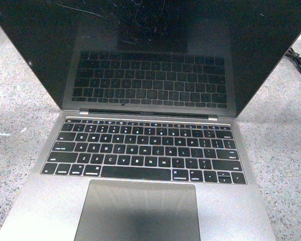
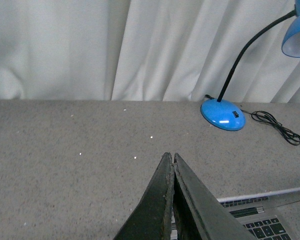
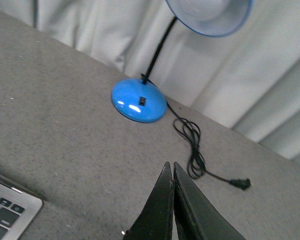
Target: Close laptop
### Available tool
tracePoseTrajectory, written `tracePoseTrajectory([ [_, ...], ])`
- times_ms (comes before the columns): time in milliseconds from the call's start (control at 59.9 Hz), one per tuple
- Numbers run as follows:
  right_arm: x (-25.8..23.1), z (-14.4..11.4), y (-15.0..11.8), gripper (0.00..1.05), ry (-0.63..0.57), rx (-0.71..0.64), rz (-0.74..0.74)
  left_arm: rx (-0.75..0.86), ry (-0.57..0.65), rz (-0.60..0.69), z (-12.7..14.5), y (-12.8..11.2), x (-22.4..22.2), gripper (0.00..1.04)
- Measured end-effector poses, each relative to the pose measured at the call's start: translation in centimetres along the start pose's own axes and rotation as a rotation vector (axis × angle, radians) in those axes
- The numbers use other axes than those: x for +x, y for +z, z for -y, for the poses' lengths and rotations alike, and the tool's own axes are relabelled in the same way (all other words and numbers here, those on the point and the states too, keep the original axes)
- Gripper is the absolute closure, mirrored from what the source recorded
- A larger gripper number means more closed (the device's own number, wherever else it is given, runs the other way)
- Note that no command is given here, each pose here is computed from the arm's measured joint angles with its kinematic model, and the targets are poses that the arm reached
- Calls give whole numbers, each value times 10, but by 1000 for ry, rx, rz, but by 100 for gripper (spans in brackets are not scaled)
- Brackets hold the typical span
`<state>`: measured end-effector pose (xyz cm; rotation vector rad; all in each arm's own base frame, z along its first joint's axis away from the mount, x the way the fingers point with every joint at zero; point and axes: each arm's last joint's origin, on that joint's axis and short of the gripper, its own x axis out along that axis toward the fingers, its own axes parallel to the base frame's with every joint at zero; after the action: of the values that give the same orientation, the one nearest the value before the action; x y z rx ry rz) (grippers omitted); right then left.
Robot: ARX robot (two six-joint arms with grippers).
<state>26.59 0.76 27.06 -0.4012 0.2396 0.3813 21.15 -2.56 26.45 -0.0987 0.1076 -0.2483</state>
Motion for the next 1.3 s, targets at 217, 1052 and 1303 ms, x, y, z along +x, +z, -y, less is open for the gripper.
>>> tracePoseTrajectory([
  [217, 38, 1, 35, 104, 247, 22, -9, 78, -99, -65, 8, 12, 31, 101],
  [1052, 112, -50, 31, 104, 621, 196, -74, 399, -394, -212, 77, -5, 87, 101],
  [1303, 116, -67, 11, 104, 664, 253, -92, 420, -408, -229, 79, -20, 83, 101],
])
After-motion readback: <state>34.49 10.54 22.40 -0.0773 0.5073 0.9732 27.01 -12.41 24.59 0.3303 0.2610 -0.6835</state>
